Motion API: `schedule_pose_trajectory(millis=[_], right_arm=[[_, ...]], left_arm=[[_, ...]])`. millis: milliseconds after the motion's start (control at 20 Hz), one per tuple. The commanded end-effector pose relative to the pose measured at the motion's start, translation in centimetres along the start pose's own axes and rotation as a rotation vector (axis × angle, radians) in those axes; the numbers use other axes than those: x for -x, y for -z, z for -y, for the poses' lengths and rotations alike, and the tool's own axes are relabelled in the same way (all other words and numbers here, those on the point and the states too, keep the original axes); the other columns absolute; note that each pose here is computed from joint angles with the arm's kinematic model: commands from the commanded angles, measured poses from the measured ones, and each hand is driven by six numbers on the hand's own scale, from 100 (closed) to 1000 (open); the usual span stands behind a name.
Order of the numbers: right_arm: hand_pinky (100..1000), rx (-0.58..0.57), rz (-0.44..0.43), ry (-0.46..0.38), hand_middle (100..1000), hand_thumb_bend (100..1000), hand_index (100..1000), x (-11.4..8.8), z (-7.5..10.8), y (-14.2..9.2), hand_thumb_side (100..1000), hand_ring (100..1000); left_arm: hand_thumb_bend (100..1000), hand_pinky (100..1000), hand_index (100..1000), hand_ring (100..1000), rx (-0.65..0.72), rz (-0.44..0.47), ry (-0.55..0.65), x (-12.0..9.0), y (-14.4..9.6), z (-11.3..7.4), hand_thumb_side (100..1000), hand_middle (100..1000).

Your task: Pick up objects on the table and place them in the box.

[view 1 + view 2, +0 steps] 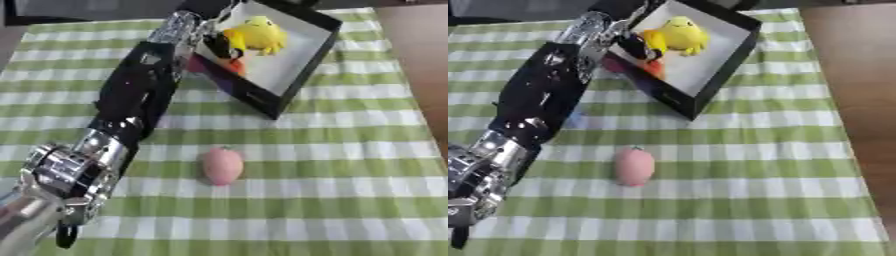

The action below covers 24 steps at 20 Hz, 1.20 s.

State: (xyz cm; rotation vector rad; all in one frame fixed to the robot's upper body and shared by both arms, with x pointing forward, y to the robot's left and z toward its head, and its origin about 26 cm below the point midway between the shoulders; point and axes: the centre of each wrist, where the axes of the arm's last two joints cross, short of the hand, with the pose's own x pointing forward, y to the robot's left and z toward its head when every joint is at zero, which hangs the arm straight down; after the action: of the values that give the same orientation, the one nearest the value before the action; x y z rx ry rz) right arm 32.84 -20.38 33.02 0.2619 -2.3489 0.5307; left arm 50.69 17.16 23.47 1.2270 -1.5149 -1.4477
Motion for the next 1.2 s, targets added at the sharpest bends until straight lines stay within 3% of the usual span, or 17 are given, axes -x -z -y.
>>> schedule_pose_trajectory(millis=[50,150,350,500,700,950,1200], right_arm=[[973,-0.006,0.013,-0.015,838,224,846,-0.5,0.2,0.2,303,814],[972,-0.002,0.011,-0.020,838,226,846,-0.4,0.3,0.2,302,814],[972,0.027,-0.005,-0.041,836,229,846,-0.2,1.1,-0.4,298,814],[972,0.050,-0.024,-0.056,835,230,846,0.1,1.7,-1.0,297,814],[972,0.077,-0.057,-0.070,834,231,845,0.6,2.5,-1.7,297,812],[971,0.090,-0.069,-0.071,834,232,845,0.8,2.7,-2.0,295,812],[971,0.108,-0.086,-0.087,834,233,845,1.1,3.2,-2.6,295,812]], left_arm=[[667,774,942,779,-0.072,-0.018,-0.003,0.5,0.0,-1.7,316,830],[626,762,902,764,-0.103,-0.013,-0.004,0.6,-0.1,-2.1,284,803],[534,750,858,737,-0.128,0.044,-0.049,2.2,-1.0,-4.3,309,767],[468,752,852,731,-0.076,0.109,-0.142,4.4,-2.3,-6.5,348,759],[464,758,865,731,0.029,0.185,-0.243,5.9,-3.7,-8.7,378,767],[495,761,865,736,0.105,0.226,-0.297,5.3,-4.4,-9.6,385,770],[542,765,863,744,0.240,0.238,-0.276,6.5,-6.7,-8.2,431,775]])
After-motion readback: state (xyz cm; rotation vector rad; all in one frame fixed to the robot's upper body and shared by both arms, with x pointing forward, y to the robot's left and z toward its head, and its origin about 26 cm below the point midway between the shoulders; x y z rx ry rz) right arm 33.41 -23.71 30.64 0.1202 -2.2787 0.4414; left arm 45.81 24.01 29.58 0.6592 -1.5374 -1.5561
